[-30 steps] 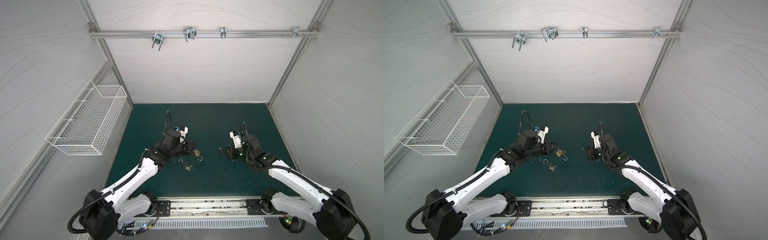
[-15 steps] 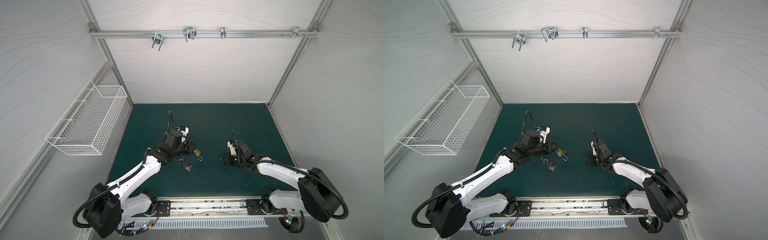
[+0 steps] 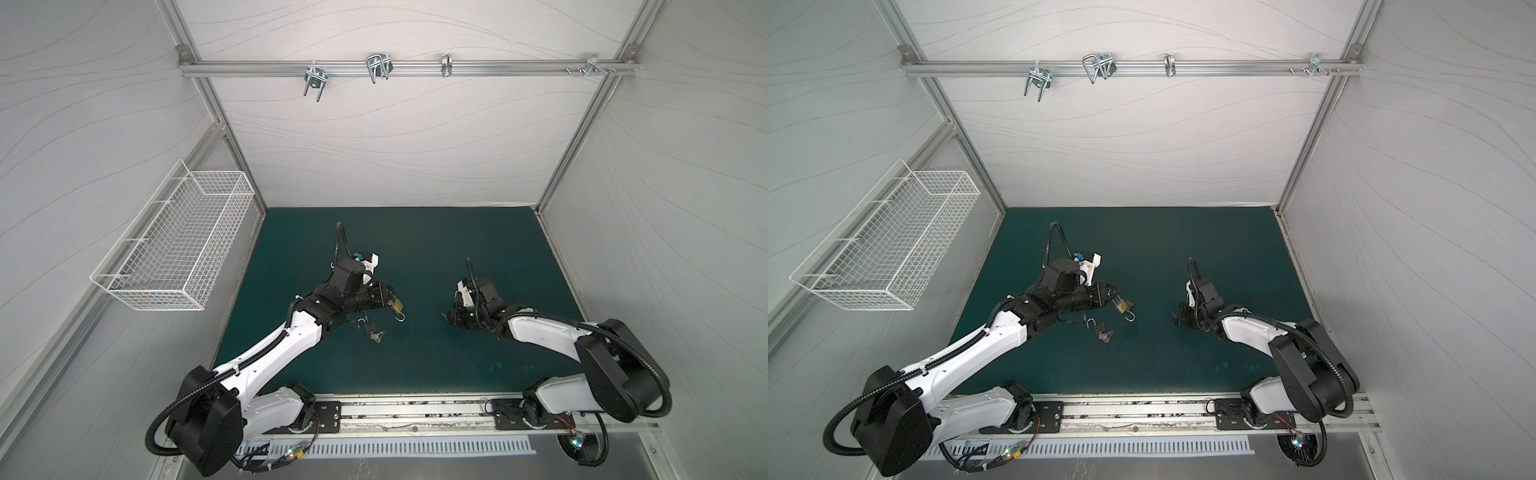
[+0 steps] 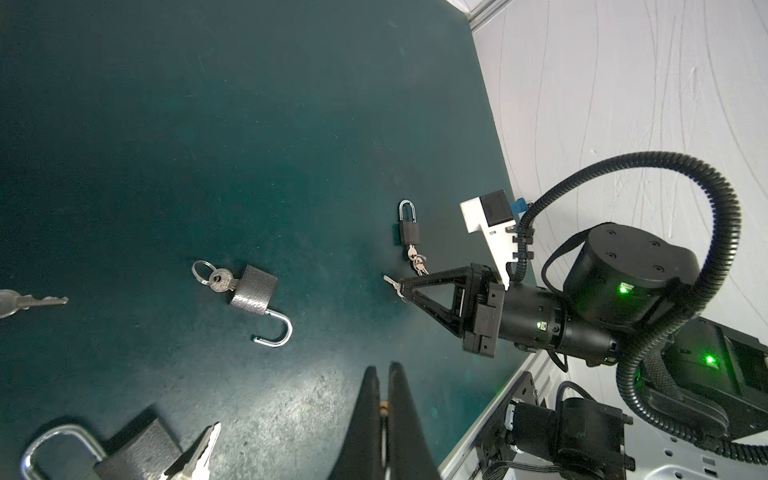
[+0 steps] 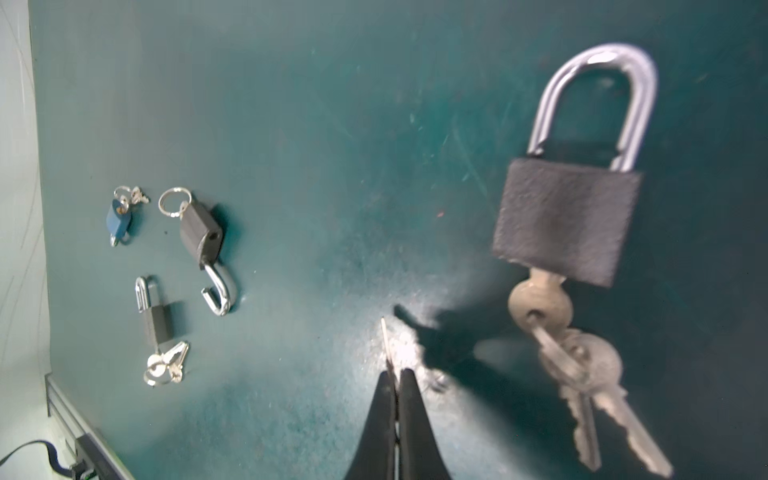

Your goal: Lock with the key

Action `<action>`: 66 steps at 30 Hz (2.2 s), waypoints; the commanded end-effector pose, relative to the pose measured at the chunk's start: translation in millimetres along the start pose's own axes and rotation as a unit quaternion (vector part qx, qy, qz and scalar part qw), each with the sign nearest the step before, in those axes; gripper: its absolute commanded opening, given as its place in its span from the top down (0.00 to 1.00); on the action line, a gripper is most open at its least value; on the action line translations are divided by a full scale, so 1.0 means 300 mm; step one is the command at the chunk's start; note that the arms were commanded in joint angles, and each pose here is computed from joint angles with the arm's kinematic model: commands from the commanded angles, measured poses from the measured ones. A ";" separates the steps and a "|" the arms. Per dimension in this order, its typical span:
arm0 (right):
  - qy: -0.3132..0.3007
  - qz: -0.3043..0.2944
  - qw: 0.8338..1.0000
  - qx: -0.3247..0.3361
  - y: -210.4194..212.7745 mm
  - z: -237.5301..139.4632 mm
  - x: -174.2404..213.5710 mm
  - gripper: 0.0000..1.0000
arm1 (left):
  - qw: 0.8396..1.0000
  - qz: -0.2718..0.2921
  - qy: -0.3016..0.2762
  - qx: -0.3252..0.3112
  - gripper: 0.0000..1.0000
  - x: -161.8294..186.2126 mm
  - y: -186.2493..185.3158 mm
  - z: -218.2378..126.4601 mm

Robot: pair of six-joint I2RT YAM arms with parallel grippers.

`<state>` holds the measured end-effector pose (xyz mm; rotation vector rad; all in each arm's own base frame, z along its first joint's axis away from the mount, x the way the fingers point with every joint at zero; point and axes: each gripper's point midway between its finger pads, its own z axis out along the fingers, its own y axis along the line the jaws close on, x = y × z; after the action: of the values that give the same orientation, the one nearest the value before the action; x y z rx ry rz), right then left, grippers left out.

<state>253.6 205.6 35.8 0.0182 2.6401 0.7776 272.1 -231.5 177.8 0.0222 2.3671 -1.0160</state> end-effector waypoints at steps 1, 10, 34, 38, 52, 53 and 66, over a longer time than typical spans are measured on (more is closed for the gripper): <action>-0.020 0.010 1.000 -0.006 -0.009 0.006 -0.045 1.00 | 0.999 0.012 -0.025 0.031 1.00 -0.066 -0.072 -0.009; -0.009 0.017 1.000 0.000 -0.023 0.024 -0.045 0.94 | 0.999 0.008 -0.029 0.037 1.00 -0.068 -0.081 -0.017; -0.160 -0.414 0.887 -0.126 0.482 -0.467 -0.014 0.39 | 0.990 -0.070 -0.004 0.123 1.00 -0.160 -0.219 0.015; -0.159 -0.452 0.866 -0.140 0.549 -0.529 -0.001 0.32 | 0.989 -0.062 0.004 0.132 1.00 -0.140 -0.259 0.021; -0.090 -0.482 0.866 -0.097 0.597 -0.494 -0.019 0.33 | 0.983 -0.024 0.026 0.182 1.00 -0.117 -0.391 0.034; -0.086 -0.478 0.869 -0.094 0.596 -0.486 -0.021 0.35 | 0.983 -0.022 0.028 0.183 1.00 -0.116 -0.394 0.038; -0.059 -0.408 0.906 -0.097 0.565 -0.458 -0.062 0.49 | 0.980 -0.009 0.039 0.196 1.00 -0.114 -0.421 0.036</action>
<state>204.5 278.6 234.1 -1.0223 2.0931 0.6203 273.8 -312.0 239.9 0.1084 2.3030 -1.4505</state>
